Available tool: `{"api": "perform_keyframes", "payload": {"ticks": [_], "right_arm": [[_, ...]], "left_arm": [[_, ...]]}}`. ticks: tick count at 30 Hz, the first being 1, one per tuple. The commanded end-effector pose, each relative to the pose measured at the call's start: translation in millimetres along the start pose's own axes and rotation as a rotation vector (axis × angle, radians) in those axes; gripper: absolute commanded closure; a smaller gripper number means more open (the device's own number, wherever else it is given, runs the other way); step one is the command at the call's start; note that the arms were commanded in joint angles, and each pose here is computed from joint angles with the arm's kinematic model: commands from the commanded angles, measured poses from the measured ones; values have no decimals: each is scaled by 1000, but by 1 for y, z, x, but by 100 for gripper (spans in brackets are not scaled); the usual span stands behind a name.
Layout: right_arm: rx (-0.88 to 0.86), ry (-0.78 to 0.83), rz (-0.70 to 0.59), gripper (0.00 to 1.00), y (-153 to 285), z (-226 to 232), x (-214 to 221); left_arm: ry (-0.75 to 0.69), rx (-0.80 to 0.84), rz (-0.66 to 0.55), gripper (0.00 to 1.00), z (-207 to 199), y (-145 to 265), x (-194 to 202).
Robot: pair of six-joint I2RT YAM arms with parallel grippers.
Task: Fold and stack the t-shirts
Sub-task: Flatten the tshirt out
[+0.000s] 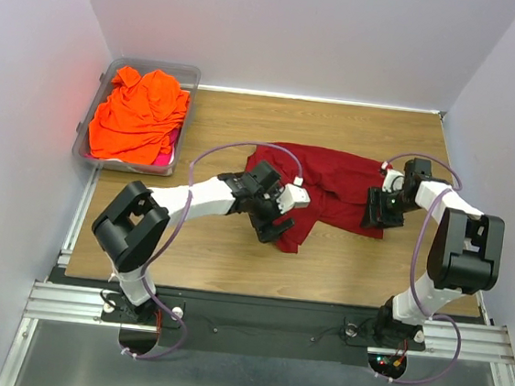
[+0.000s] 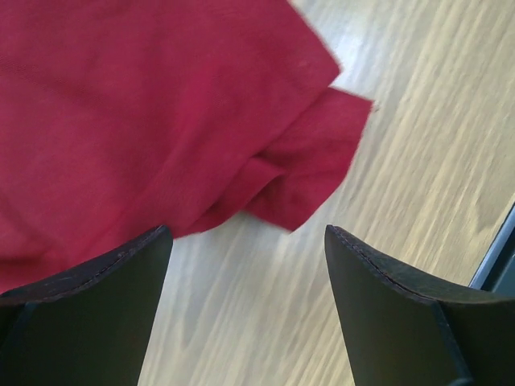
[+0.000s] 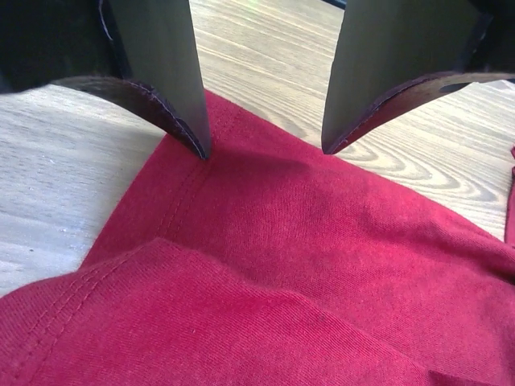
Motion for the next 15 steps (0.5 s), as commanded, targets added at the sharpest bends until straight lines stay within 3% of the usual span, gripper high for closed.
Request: {"api": "perform_keyframes", "payload": {"ticks": [1, 5, 7, 8, 11, 12, 13, 15], "right_arm": [[61, -4, 42, 36, -13, -12, 1], [82, -9, 84, 37, -21, -18, 5], [97, -3, 106, 46, -26, -22, 7], [110, -2, 134, 57, -30, -26, 11], [145, 4, 175, 77, -34, -32, 17], [147, 17, 180, 90, -35, -32, 18], [153, 20, 186, 98, -34, -33, 20], [166, 47, 188, 100, -30, -33, 24]], "left_arm": [[19, 2, -24, 11, -11, -18, -4], [45, -13, 13, 12, -11, -34, 1], [51, -46, 50, 32, -6, -37, 6], [42, -49, 87, 49, -5, -35, 11], [36, -56, 100, 70, -3, -17, 14], [32, -56, 111, 83, -2, -3, 17], [28, -60, 117, 89, -1, 5, 19], [17, -84, 158, 100, 2, 22, 31]]}}
Point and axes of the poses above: each gripper's point midway between its finger pads, its own y axis back along the fingers, its own z axis along the line the jaws close on, x = y × z, the point moved 7 cm from there along y, back along the fingers, and after that the axes turned 6 degrees about y, right-handed, at the moved point
